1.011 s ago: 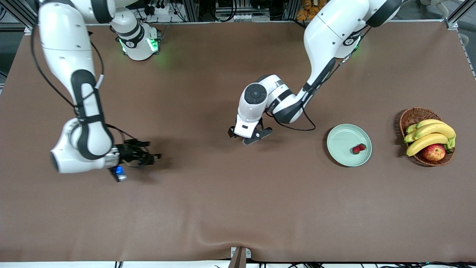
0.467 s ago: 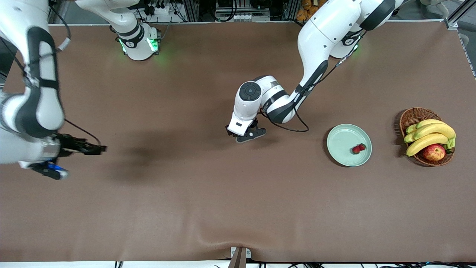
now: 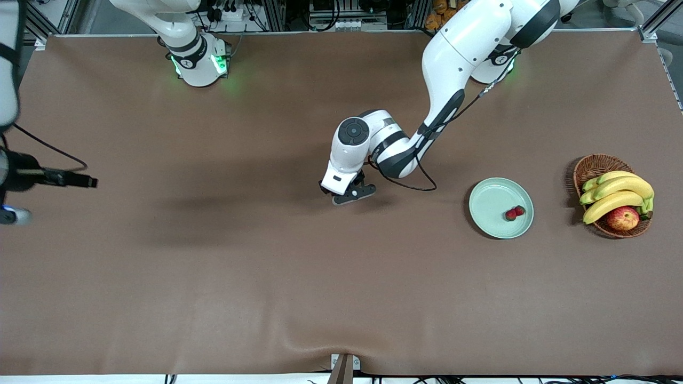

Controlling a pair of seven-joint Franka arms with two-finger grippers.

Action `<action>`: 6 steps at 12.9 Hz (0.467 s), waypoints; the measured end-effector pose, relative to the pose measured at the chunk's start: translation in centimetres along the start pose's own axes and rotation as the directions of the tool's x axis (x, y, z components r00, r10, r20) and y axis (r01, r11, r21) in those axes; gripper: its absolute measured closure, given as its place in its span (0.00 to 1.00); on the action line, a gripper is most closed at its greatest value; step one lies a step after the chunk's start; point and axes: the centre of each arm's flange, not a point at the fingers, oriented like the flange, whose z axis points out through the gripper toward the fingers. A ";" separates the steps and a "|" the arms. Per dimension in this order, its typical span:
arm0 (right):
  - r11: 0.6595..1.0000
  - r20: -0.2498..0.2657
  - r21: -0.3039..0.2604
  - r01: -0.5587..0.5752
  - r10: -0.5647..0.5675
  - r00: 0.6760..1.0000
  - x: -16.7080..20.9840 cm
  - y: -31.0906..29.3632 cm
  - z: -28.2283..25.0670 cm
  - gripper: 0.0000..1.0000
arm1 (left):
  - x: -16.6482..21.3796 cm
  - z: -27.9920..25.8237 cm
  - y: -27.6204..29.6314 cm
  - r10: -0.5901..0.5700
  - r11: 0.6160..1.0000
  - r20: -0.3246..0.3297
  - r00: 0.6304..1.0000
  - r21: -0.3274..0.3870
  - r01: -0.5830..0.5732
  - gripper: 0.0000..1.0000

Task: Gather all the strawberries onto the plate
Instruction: 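Grasp the strawberry with the left gripper while the right gripper retracts, then carry the strawberry onto the plate with the left gripper and release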

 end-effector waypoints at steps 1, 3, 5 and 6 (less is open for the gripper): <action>1.000 -0.017 -0.015 0.011 -0.011 1.000 -0.9 0.2 -1.4 0.00 | 0.0 0.0 0.0 0.001 1.000 -0.001 1.000 0.000 -0.001 0.58; 0.999 -0.042 -0.037 0.023 -0.025 0.999 -2.4 0.3 -3.3 0.00 | 0.2 -0.2 0.1 0.004 1.000 -0.005 1.000 -0.005 -0.004 0.68; 0.999 -0.063 -0.043 0.026 -0.028 0.998 -3.3 0.3 -4.5 0.00 | 1.4 -0.9 0.2 -0.003 1.000 -0.017 1.000 -0.014 0.003 0.68; 0.999 -0.074 -0.043 0.028 -0.031 0.997 -3.7 0.3 -5.1 0.00 | 2.6 -1.8 0.0 -0.017 1.000 -0.025 1.000 -0.008 0.017 0.68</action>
